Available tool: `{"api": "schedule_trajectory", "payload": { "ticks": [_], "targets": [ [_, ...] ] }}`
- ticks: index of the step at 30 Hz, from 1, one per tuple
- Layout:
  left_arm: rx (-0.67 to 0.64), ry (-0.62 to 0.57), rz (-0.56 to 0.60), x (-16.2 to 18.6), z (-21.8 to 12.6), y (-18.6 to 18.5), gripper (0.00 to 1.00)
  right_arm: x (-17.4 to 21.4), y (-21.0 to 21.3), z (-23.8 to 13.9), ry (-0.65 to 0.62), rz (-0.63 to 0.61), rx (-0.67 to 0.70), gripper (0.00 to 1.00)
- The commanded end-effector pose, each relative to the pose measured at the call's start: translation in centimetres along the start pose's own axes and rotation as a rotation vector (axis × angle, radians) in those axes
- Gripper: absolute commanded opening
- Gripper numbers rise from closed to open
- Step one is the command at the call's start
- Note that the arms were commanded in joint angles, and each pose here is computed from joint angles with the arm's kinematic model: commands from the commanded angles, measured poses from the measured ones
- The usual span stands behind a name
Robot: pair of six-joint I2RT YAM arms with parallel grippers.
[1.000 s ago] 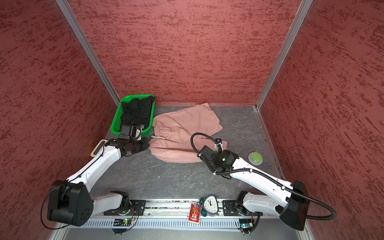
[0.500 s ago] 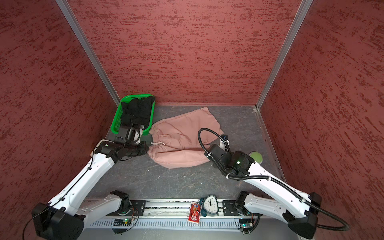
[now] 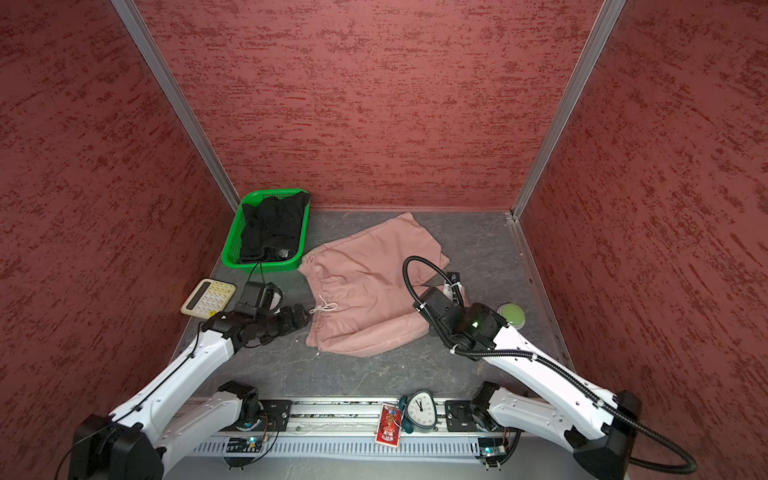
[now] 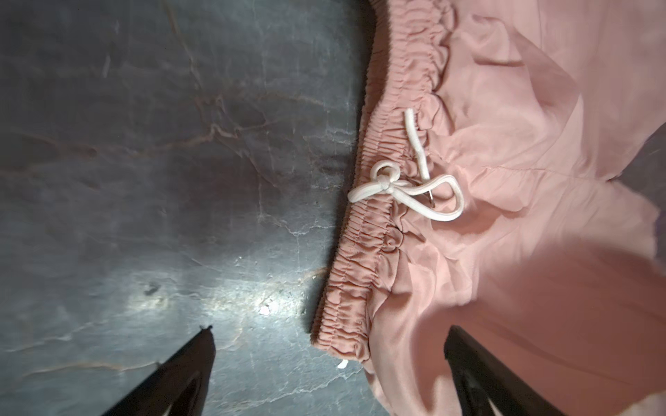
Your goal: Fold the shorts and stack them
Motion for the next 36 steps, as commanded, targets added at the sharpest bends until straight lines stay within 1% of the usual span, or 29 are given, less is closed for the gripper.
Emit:
{"api": "schedule_trajectory", "payload": {
  "ticks": [1, 3, 4, 6, 8, 10, 13, 15, 16, 19, 22, 25, 28, 29, 31, 33, 36],
  "targets": [
    [0.206, -0.063, -0.172, -0.1, 1.4, -1.2, 0.90, 0.0, 0.7, 0.3, 0.009, 0.015, -0.030, 0.00],
    [0.224, -0.066, -0.184, 0.1, 1.9, -1.1, 0.76, 0.0, 0.9, 0.5, 0.014, 0.010, -0.031, 0.00],
    [0.219, -0.055, -0.178, 0.2, 2.0, -1.0, 0.73, 0.1, 0.9, 0.5, 0.016, 0.008, -0.030, 0.00],
    [0.216, -0.035, -0.164, 0.4, 2.2, -1.1, 0.70, 0.0, 1.0, 0.5, 0.015, 0.006, -0.030, 0.00],
    [0.233, -0.024, -0.158, 0.5, 2.6, -1.3, 0.69, 0.0, 1.0, 0.6, 0.014, 0.007, -0.032, 0.00],
    [0.240, -0.014, -0.156, 0.6, 2.9, -1.2, 0.65, 0.0, 1.0, 0.6, 0.014, 0.010, -0.036, 0.00],
    [0.248, 0.007, -0.148, 1.1, 3.0, -1.3, 0.51, 0.1, 0.8, 0.7, 0.018, 0.012, -0.030, 0.00],
    [0.237, 0.033, -0.147, 1.7, 2.9, -1.2, 0.40, 0.1, 0.7, 0.7, 0.019, 0.013, -0.027, 0.00],
    [0.227, 0.041, -0.147, 1.9, 2.8, -1.0, 0.37, 0.1, 0.6, 0.7, 0.018, 0.013, -0.025, 0.00],
    [0.206, 0.051, -0.149, 2.5, 2.6, -0.8, 0.36, -0.2, 0.7, 0.6, 0.008, 0.015, -0.025, 0.00],
    [0.211, 0.057, -0.139, 2.9, 2.6, -1.2, 0.36, -0.5, 0.7, 0.5, 0.000, 0.017, -0.027, 0.00],
    [0.211, 0.070, -0.117, 3.3, 2.8, -1.6, 0.43, -0.5, 0.8, 0.6, 0.000, 0.009, -0.024, 0.00],
    [0.186, 0.089, -0.089, 3.7, 3.1, -1.7, 0.44, -0.5, 0.7, 0.6, 0.001, 0.008, -0.021, 0.00],
    [0.176, 0.104, -0.085, 3.9, 3.2, -1.6, 0.44, -0.5, 0.7, 0.6, 0.002, 0.006, -0.020, 0.00],
    [0.162, 0.124, -0.072, 4.2, 3.3, -1.4, 0.38, -0.5, 0.6, 0.5, 0.000, 0.010, -0.019, 0.00],
    [0.148, 0.129, -0.075, 4.4, 3.4, -1.1, 0.36, -0.5, 0.5, 0.5, -0.003, 0.014, -0.022, 0.00],
    [0.115, 0.127, -0.072, 4.2, 3.1, -0.7, 0.34, -0.6, 0.5, 0.4, -0.006, 0.020, -0.024, 0.00]
  ]
}}
Point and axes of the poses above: each gripper's point midway between its finger pads, its own z axis out along the fingers, its own y axis along the line the jaws close on, x = y × z, the point moved 2 cm from there along -z, back along the fingers, and after that the axes turned 15 degrees about z, right-handed, at the moved point
